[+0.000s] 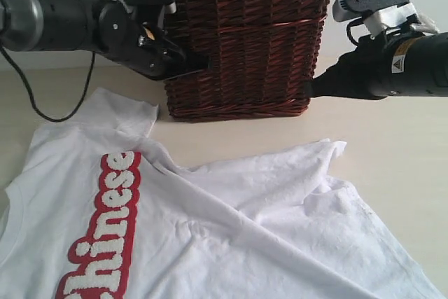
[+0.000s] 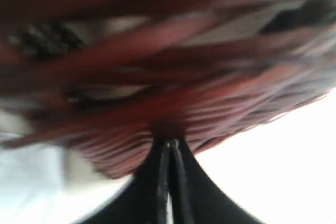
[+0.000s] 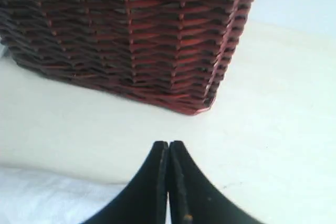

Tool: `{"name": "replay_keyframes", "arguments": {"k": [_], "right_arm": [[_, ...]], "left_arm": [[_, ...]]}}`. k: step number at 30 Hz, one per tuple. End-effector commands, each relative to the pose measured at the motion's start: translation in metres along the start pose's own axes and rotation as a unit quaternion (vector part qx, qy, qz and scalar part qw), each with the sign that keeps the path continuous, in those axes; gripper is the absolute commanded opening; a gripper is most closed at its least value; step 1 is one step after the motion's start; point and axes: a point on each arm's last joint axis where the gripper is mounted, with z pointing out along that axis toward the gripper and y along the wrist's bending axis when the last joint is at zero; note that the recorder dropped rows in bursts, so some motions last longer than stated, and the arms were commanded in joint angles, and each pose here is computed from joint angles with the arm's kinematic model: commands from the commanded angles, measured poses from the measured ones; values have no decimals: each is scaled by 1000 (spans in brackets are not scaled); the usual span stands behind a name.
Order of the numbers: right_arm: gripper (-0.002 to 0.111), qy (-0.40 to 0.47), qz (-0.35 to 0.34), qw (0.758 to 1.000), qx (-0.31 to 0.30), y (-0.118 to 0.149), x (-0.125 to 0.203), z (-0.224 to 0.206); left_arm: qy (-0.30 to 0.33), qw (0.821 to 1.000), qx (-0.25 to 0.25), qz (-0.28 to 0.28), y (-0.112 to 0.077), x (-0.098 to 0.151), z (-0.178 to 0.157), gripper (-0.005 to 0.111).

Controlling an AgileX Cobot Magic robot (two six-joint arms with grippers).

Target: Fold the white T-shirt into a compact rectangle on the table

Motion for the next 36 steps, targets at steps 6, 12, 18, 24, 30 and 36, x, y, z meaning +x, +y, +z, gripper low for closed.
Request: {"name": "replay_keyframes", "arguments": {"k": [6,12,18,24,30,36], "right_arm": [[15,160,-2,987,11,-6,34,27],[35,200,85,975,39,-38,50,66],[34,176,91,980,31,-37,44,80],[31,245,40,969,-4,-14,65,103],[1,302,-10,953,-28,-7,72,96],[0,299,-35,954,4,-14,68,92]], "left_arm": [[48,993,-6,103,17,-36,-55,0],[-41,995,-49,81,49,-23,-153,0],[-43,994,-58,80,54,-6,-182,0],[7,996,-50,76,53,6,-179,0],[9,996,-49,76,53,6,-179,0],[16,996,-45,71,53,8,-179,0]]}}
